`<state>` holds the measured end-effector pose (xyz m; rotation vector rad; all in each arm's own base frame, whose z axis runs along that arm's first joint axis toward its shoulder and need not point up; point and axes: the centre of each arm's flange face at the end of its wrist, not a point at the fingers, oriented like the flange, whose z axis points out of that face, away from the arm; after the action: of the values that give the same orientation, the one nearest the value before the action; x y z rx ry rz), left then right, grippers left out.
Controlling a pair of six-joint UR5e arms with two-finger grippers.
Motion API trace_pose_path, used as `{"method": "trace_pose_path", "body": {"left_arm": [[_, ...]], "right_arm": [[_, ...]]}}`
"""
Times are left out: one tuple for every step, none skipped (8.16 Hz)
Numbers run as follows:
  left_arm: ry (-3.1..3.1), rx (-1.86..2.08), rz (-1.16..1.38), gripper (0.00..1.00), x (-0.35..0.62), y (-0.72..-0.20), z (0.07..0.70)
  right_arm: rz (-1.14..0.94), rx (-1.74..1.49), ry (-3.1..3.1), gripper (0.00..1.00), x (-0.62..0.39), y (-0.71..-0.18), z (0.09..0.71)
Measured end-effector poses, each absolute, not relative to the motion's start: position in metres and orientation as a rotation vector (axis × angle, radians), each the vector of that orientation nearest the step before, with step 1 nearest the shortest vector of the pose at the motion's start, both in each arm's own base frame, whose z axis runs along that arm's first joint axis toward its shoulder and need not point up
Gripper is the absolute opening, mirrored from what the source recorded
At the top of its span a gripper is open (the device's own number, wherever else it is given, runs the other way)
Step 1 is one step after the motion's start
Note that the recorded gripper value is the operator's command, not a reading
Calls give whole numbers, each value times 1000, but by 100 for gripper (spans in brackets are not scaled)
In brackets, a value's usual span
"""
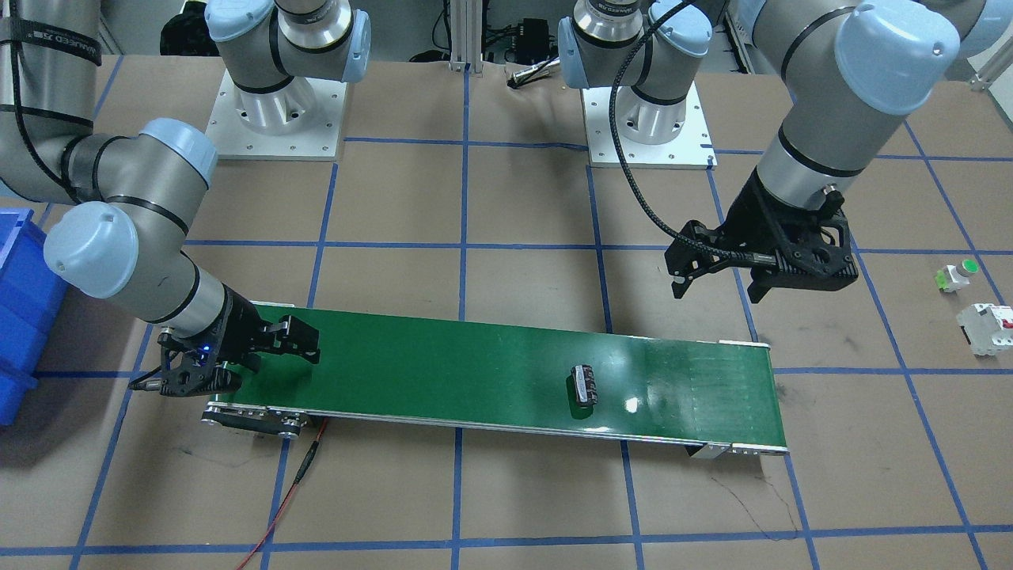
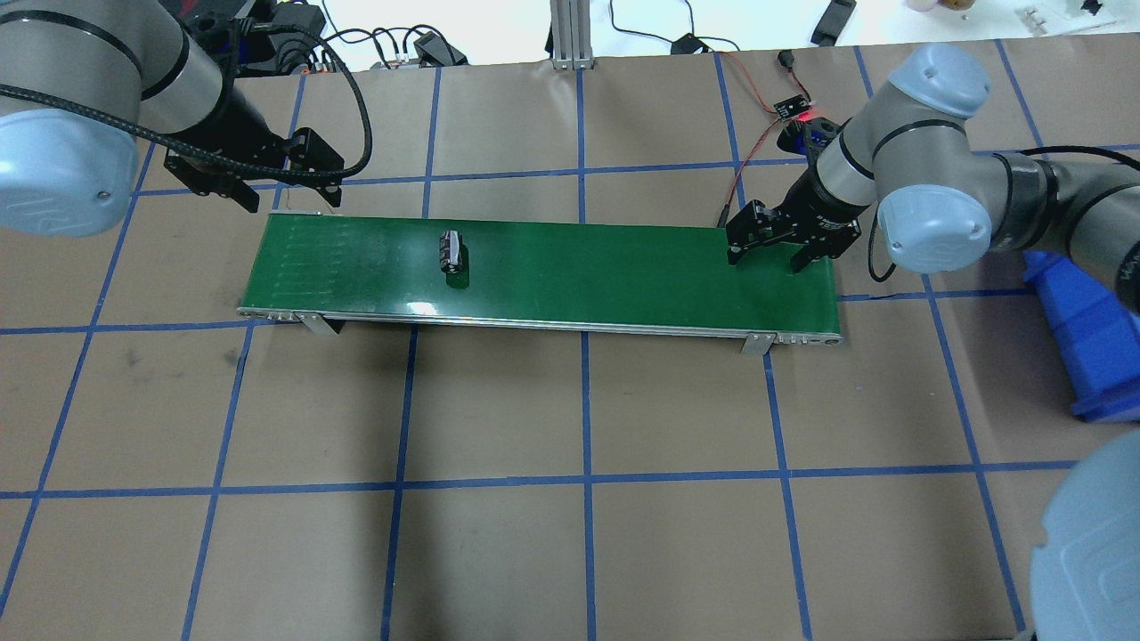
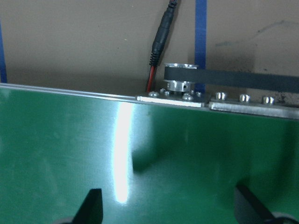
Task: Move capacitor from left to right
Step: 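Hold the left gripper still while the belt carries the capacitor toward the right gripper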
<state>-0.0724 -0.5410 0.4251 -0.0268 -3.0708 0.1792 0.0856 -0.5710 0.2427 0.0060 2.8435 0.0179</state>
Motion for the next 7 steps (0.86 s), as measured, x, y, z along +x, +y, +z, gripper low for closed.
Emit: {"method": "trace_pose_path", "body": {"left_arm": [[-3069, -26, 174, 100, -73, -541, 424], [-3066, -26, 173, 100, -73, -541, 424], [-3065, -26, 173, 100, -73, -541, 424], [-3064, -25, 173, 100, -73, -541, 424], [-3063, -25, 173, 100, -73, -541, 424], [-3063, -24, 173, 100, -73, -540, 424], [-3062, -23, 173, 100, -74, -540, 424]], "right_arm": [[18, 7, 2843, 100, 86, -571, 243], [18, 7, 2843, 100, 86, -571, 243], [17, 8, 2843, 100, 86, -571, 243], [16, 8, 2843, 100, 86, -571, 243], [15, 7, 2843, 100, 86, -571, 244], [12, 7, 2843, 100, 87, -571, 245], [11, 9, 2843, 100, 88, -571, 246]]}}
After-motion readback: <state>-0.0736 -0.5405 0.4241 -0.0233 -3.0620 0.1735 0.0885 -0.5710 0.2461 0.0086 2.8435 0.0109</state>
